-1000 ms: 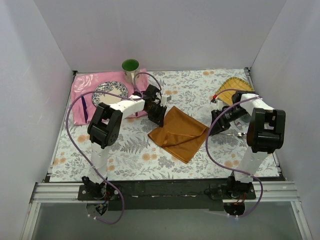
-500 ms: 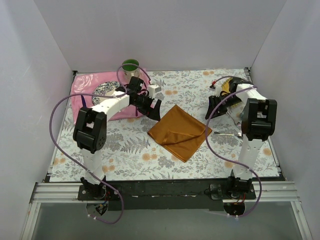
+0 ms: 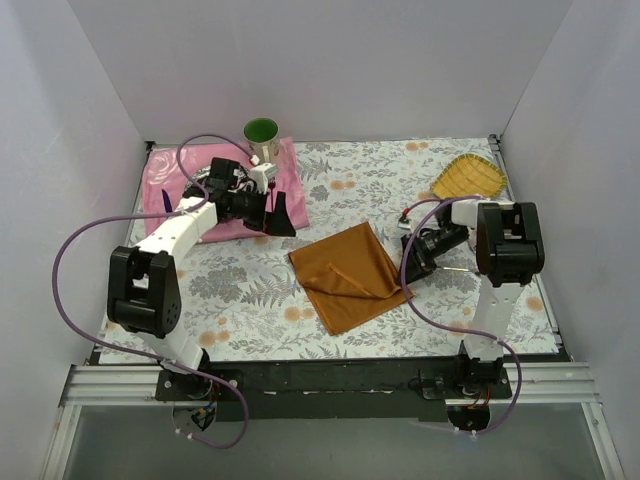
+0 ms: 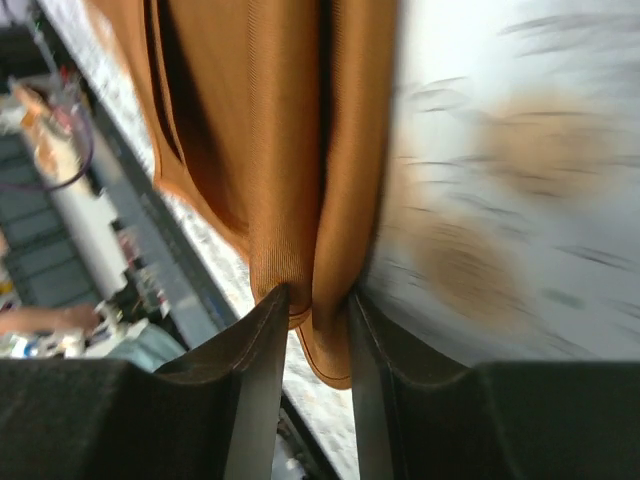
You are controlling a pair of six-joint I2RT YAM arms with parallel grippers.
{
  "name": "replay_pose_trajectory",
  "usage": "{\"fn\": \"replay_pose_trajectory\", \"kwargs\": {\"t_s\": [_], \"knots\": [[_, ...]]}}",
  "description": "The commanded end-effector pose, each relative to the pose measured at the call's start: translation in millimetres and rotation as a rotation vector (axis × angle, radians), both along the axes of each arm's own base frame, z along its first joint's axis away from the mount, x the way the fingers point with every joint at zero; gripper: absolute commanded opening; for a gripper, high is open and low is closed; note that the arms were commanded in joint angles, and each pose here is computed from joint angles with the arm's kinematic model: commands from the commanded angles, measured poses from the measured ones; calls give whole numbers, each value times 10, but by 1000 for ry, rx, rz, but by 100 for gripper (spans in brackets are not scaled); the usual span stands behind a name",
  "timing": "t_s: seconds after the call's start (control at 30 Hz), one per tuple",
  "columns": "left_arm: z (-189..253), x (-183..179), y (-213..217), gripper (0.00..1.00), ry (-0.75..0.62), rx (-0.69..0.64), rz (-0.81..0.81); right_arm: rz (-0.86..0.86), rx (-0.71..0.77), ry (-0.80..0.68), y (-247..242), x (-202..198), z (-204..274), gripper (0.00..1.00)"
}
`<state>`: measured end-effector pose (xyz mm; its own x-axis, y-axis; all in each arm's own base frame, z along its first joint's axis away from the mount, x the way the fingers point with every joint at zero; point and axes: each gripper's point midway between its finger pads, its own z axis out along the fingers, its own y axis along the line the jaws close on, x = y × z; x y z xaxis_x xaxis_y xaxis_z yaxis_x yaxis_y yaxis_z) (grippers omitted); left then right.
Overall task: Fold the napkin into a case and place the utensils inside
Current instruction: Fold the rectangle-folded napkin at the center of the board.
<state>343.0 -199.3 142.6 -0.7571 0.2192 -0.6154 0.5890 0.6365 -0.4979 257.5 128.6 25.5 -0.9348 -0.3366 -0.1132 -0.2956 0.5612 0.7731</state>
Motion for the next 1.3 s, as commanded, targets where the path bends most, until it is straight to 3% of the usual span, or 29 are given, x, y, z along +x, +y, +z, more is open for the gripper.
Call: {"fn": "replay_pose_trajectory", "kwargs": {"t_s": [0.0, 0.1, 0.27, 0.33, 0.4, 0.63, 0.7, 0.83, 1.27], "knots": [[300, 78, 161, 98, -54, -87, 76, 81, 94, 11, 383, -321, 174, 45], [468, 70, 207, 98, -181, -127, 51, 124, 113, 19, 444, -403, 314, 53], [625, -164, 168, 98, -331, -155, -83, 74, 34, -144, 128, -136, 622, 57], [620, -384, 35, 98, -296, -214, -230, 42, 4, -192, 87, -45, 714, 57], [523, -433, -144, 98, -260, -185, -254, 8, 36, -256, 174, 32, 853, 57], [43, -493, -607, 98, -302, 16, -313, 31, 46, -117, 500, -190, 640, 47], [-58, -511, -706, 93, -283, 36, -328, 30, 12, -101, 481, -205, 532, 46], [-308, -425, -819, 85, -204, 82, -325, 44, -5, -65, 505, -231, 417, 44], [-766, -307, -846, 84, -102, 178, -277, 87, -163, -22, 462, -261, 56, 41]]}}
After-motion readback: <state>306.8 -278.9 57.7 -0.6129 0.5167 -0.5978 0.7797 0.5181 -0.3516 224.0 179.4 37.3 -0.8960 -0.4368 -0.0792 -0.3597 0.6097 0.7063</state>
